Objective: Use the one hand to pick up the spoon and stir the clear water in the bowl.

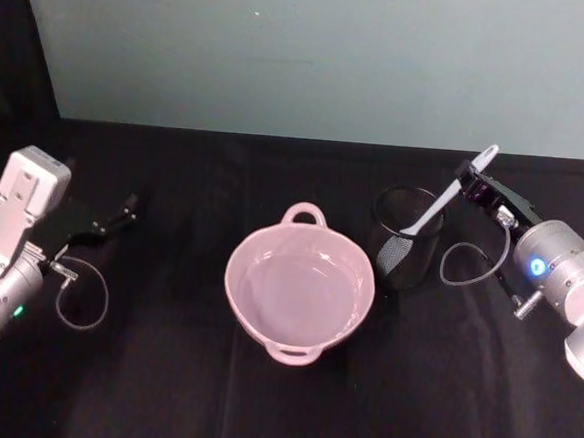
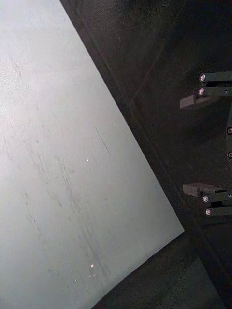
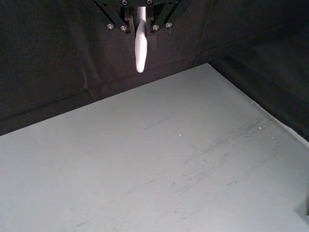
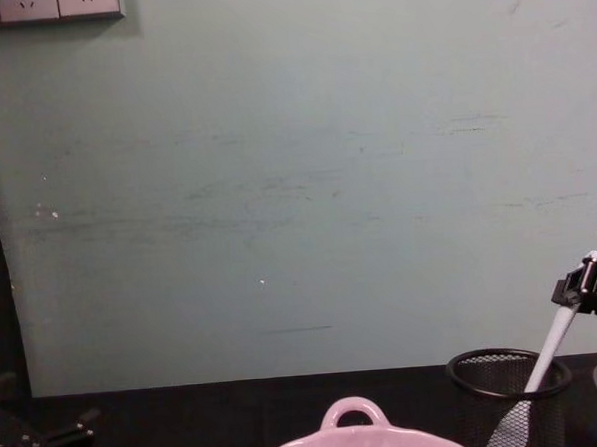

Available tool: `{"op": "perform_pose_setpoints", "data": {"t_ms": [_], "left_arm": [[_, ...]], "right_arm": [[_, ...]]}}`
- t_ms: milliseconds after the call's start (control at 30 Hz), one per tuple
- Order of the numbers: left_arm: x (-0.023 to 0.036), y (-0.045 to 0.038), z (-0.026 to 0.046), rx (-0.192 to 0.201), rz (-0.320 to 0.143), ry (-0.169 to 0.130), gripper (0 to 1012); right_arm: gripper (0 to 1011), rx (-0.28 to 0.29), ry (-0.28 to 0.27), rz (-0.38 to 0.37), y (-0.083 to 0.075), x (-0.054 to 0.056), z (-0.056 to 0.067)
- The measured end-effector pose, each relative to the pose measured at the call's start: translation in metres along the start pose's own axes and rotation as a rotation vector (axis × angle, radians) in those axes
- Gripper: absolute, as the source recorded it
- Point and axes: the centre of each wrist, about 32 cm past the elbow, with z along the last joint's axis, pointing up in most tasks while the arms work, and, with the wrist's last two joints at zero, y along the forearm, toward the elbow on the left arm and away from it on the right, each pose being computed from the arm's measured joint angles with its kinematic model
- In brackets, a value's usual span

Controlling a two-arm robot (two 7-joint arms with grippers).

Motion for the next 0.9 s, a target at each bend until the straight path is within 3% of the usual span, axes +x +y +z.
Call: {"op": "perform_pose_setpoints", "data": {"t_ms": [300, 900], "left_arm": [[0.0, 0.0, 0.0, 0.0, 0.0, 0.0, 1011], [0.0, 0.0, 0.0, 0.0, 0.0, 0.0, 1011]], "right_arm": [[134, 0.0, 0.001, 0.0, 0.0001, -0.0002, -0.0001], [669, -0.002, 0.0, -0.001, 0.0, -0.0005, 0.0001]]}}
